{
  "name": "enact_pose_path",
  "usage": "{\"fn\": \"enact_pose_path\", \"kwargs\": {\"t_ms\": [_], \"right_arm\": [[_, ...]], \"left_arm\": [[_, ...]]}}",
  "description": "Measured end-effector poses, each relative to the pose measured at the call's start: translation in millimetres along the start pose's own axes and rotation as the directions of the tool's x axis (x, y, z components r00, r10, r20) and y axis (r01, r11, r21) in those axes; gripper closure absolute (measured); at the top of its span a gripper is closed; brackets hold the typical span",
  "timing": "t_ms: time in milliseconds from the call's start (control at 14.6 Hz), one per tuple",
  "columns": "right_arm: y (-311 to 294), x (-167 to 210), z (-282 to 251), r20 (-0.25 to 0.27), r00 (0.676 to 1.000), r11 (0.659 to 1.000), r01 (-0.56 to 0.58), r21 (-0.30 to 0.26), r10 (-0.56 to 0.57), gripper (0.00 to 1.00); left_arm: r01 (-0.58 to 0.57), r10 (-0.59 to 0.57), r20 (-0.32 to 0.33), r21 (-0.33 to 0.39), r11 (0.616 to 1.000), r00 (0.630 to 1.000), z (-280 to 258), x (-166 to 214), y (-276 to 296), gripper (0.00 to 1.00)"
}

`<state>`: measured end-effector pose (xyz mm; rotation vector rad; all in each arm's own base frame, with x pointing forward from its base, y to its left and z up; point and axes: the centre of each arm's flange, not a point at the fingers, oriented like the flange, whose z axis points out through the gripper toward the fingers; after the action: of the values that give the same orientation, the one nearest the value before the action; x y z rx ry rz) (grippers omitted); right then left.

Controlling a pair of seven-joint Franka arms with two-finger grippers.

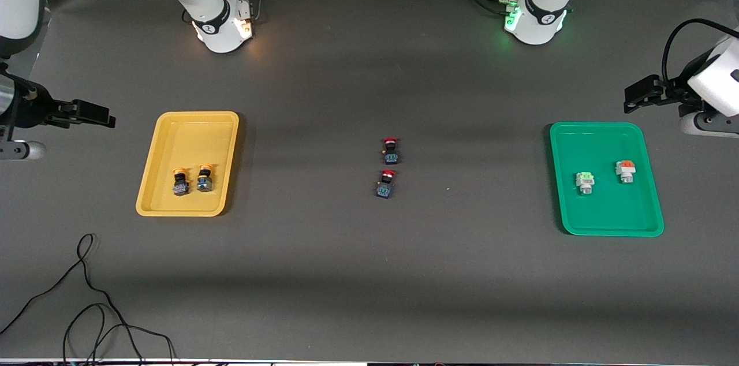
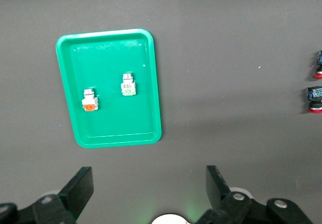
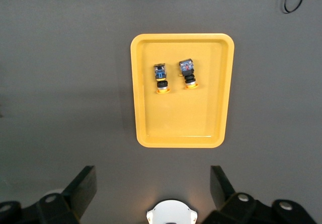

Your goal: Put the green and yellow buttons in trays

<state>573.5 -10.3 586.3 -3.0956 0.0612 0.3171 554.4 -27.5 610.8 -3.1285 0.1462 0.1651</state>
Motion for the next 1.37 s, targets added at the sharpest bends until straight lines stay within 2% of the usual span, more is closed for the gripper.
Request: {"fn": "enact_pose_path", "kwargs": {"t_ms": [343,618,824,961,1373], "right_arm": [[19.0,15.6,5.6,0.028,1.0,1.0,-0.001,0.002,0.001,0.0],[25.7,2.4,-11.4,0.006,1.0,1.0,0.003,0.028,-0.003,0.0],[22.8,-3.8,-17.5,0.001,0.999,0.999,0.033,-0.019,-0.033,0.0],[19.4,-5.9,-18.5,-0.002,0.999,0.999,0.037,-0.028,-0.037,0.0],[39.6,-32.7,-11.9,-0.076,0.997,1.0,0.008,-0.011,-0.008,0.0]], "left_arm": [[0.001,-0.001,-0.001,-0.001,1.0,1.0,-0.7,-0.4,0.2,0.0],[0.001,-0.001,-0.005,-0.002,1.0,1.0,-3.1,-2.1,0.5,0.0],[0.0,0.0,-0.007,-0.002,1.0,1.0,-4.6,-3.2,0.7,0.0],[0.0,0.0,-0.007,-0.002,1.0,1.0,-4.6,-3.3,0.7,0.0],[0.0,0.0,-0.007,-0.002,1.0,1.0,-4.5,-3.3,0.7,0.0]]}}
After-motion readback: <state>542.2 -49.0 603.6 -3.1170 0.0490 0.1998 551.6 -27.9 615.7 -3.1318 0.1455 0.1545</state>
